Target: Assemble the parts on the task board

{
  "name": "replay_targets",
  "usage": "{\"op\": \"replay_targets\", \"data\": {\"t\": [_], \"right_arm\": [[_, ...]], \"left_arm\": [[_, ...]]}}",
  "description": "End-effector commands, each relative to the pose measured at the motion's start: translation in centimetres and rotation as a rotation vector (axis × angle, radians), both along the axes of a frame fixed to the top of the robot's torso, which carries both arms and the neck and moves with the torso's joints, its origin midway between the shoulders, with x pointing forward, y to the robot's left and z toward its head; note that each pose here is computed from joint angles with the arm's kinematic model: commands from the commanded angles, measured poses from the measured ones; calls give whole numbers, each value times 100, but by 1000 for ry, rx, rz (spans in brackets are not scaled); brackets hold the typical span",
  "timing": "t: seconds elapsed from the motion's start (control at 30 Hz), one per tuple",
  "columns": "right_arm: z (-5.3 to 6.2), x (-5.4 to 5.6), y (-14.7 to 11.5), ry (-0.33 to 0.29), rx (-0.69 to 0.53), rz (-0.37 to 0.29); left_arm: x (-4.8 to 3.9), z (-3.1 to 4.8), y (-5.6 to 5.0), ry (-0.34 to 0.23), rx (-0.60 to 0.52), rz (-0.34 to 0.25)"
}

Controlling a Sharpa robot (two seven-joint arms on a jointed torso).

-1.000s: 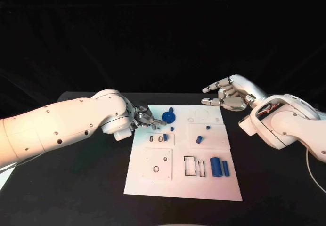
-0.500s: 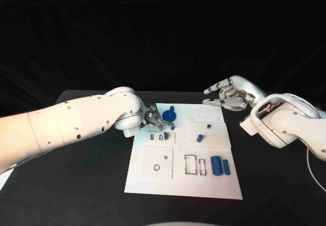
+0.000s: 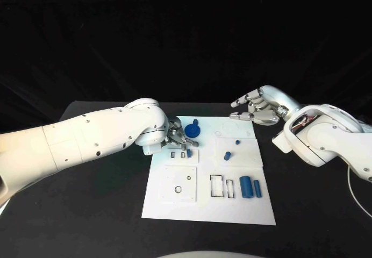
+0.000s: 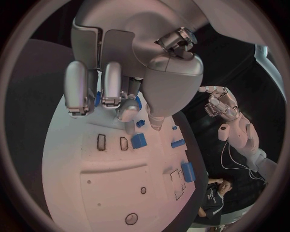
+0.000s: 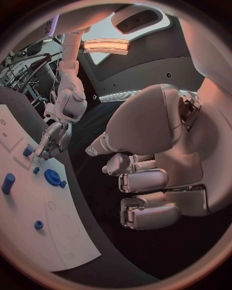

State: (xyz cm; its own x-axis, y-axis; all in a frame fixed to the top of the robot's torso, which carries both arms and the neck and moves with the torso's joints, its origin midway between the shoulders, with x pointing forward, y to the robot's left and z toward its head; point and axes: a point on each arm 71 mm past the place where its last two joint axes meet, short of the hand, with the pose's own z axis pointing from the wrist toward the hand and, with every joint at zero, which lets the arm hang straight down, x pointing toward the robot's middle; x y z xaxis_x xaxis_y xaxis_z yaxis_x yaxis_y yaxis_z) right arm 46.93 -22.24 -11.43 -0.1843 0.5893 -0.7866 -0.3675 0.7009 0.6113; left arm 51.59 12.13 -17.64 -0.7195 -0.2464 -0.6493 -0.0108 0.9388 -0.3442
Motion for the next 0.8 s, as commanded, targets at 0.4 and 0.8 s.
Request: {"op": "replay_targets", "data": {"t": [0.4, 0.8], "right_arm": [[-16, 11, 22, 7, -19, 9], [-21, 15, 25, 9, -20, 9]], "left_arm": [[-33, -48, -36, 45, 49, -57], [-43, -55, -48, 50, 52, -64]]}}
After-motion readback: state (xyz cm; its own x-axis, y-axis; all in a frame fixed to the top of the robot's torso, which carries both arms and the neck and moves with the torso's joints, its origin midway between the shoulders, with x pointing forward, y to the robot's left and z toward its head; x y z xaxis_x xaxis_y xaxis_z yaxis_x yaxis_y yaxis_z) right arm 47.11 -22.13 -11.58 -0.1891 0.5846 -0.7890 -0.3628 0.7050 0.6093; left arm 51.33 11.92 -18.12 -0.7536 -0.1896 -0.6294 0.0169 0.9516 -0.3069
